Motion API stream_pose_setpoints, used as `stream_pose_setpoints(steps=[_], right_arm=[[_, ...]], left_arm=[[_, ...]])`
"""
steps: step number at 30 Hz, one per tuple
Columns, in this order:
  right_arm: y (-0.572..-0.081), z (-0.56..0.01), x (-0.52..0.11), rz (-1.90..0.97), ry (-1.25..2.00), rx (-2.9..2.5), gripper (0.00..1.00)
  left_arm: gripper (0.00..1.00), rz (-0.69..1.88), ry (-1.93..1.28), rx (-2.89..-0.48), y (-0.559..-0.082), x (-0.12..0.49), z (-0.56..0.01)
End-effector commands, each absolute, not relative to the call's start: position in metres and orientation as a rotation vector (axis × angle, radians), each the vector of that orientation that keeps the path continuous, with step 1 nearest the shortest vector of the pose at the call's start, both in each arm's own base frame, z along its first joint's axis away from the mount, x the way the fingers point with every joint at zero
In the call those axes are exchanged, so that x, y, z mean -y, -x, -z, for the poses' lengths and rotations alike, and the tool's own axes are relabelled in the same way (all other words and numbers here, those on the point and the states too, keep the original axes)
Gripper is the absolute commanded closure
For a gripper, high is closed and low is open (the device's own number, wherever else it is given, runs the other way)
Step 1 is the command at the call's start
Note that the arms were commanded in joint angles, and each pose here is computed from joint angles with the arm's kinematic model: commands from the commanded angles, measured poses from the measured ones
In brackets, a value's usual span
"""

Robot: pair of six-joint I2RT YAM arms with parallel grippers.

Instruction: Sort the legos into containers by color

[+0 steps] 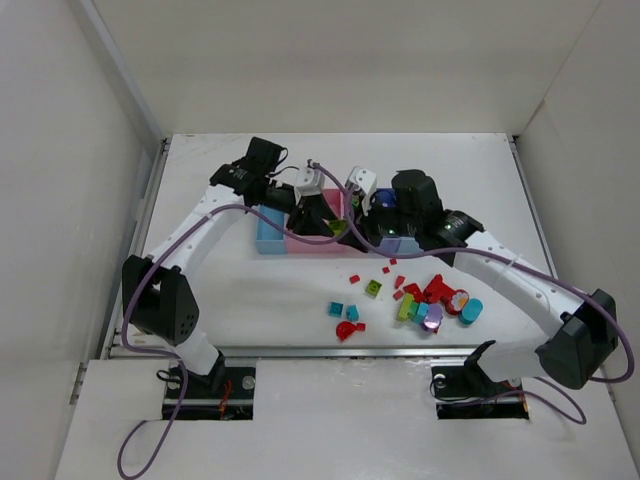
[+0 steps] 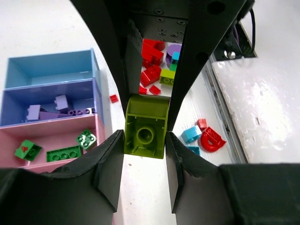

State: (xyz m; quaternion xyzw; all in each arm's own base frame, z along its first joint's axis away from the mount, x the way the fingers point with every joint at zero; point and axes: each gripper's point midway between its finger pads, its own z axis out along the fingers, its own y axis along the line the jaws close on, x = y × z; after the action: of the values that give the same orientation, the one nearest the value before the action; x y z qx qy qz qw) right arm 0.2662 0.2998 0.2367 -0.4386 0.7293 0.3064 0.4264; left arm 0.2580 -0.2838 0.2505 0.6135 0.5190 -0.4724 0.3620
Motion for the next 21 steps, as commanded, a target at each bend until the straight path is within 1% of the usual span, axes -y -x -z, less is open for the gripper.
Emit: stream_pose_setpoints(steps=[1,3,4,7,8,9,11,12,14,18,21], right_arm=[[-0.279,-0.216,-0.279,-0.715,1.028,-1.907,1.00],[-0.285,-0.207,-0.267,-0.707,0.997,-1.942,1.00],[-0.284,-0.197,-0.262,-0.710,0.992,-1.970,1.00],[-0.293,-0.178,-0.248,-0.697,0.955,-2.033,1.00],[-0.294,-0.171,-0.249,-0.698,0.958,-2.055,1.00],[-0.299,-0.170,-0.247,-0.692,0.945,-2.063,1.00],[-0.308,-0.169,-0.249,-0.696,0.951,-2.063,1.00],[-0.311,-0.171,-0.252,-0.706,0.955,-2.059,1.00],[-0.324,-0.179,-0.254,-0.695,0.950,-2.038,1.00],[-0.352,-0.176,-0.256,-0.688,0.933,-2.052,1.00],[-0.371,-0.174,-0.259,-0.673,0.919,-2.059,1.00]], left_arm=[[1.00,1.248,-1.464,-1.336,-0.273,0.273,-0.275],[1.00,1.261,-1.391,-1.361,-0.286,0.262,-0.280],[1.00,1.302,-1.324,-1.437,-0.290,0.258,-0.278],[1.00,1.268,-1.199,-1.464,-0.320,0.244,-0.282],[1.00,1.256,-1.128,-1.456,-0.329,0.243,-0.299],[1.00,1.210,-1.024,-1.531,-0.344,0.235,-0.287],[1.00,1.130,-0.883,-1.589,-0.366,0.227,-0.286],[1.00,1.021,-0.776,-1.641,-0.387,0.218,-0.283],[1.00,0.942,-0.667,-1.744,-0.404,0.208,-0.265],[1.00,0.894,-0.631,-1.813,-0.411,0.202,-0.246],[1.00,0.748,-0.660,-1.936,-0.414,0.214,-0.214]])
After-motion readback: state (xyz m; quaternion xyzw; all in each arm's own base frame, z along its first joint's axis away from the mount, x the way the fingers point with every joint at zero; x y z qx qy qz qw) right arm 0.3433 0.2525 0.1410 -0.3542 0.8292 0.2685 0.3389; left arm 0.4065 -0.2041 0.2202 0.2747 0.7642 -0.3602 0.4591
